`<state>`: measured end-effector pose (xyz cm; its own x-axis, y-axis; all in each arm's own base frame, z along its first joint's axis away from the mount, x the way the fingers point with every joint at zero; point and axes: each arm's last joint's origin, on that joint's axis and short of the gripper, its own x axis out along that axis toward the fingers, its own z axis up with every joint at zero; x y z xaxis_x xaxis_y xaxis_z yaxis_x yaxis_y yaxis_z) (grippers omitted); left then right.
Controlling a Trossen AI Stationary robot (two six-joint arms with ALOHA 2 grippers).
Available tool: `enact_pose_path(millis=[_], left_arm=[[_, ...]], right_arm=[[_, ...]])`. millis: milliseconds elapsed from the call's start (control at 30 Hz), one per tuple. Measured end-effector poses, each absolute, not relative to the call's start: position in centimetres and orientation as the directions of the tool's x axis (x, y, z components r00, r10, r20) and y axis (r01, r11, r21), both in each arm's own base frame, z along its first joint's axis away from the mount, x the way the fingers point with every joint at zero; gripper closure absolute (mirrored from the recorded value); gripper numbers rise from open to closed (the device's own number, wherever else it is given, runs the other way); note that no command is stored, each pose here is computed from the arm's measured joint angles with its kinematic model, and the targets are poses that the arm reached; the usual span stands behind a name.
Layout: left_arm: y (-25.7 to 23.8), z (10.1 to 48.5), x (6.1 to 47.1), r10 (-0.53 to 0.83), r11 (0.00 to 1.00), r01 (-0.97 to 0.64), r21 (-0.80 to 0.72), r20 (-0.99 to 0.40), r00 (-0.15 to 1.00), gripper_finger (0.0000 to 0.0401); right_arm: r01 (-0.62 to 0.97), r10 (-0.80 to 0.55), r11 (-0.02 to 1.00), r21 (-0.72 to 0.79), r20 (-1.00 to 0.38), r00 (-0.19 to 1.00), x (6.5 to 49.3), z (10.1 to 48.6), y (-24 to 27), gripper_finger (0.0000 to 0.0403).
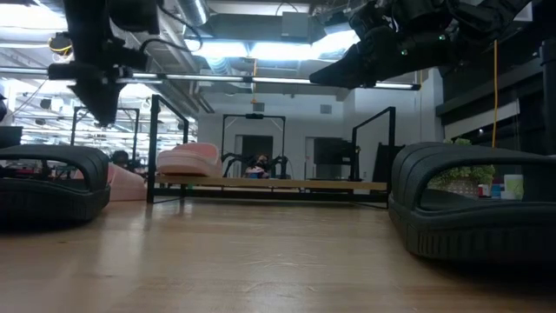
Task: Pick and place slides into the shelf
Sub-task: Put the pink slide on the shelf
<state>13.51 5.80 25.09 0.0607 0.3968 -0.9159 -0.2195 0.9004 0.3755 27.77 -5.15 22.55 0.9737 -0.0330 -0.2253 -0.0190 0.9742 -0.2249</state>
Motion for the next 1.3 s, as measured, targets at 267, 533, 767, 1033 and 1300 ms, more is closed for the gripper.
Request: enact_pose_path(millis=[267, 533, 767, 1033, 1300], left_arm=[[6.0, 22.8, 13.0, 0.359, 0.919, -0.184, 0.350, -0.933, 0.020, 0.0262], [6.9, 21.3, 12.9, 0.378, 0.916, -0.158, 0.369, -0.925, 0.032, 0.0262], [7.1, 20.3, 12.4, 0.374, 0.913, -0.172, 0.369, -0.928, -0.009, 0.0262], [7.2, 18.9, 12.2, 0.433, 0.891, -0.134, 0.433, -0.901, -0.034, 0.0262], [7.4, 18.9, 12.1, 0.498, 0.855, -0.133, 0.501, -0.865, -0.062, 0.0262]], right_arm=[[-0.020, -0.033, 0.974, -0.224, -0.228, 0.973, 27.8, 22.5, -5.1, 0.0395], [-0.019, -0.033, 0.974, -0.224, -0.227, 0.973, 27.8, 22.5, -5.1, 0.0395], [-0.019, -0.033, 0.974, -0.225, -0.227, 0.973, 27.8, 22.5, -5.2, 0.0395], [-0.020, -0.033, 0.974, -0.227, -0.226, 0.974, 27.8, 22.5, -5.1, 0.0395], [-0.019, -0.033, 0.973, -0.228, -0.223, 0.974, 27.8, 22.6, -5.1, 0.0395]])
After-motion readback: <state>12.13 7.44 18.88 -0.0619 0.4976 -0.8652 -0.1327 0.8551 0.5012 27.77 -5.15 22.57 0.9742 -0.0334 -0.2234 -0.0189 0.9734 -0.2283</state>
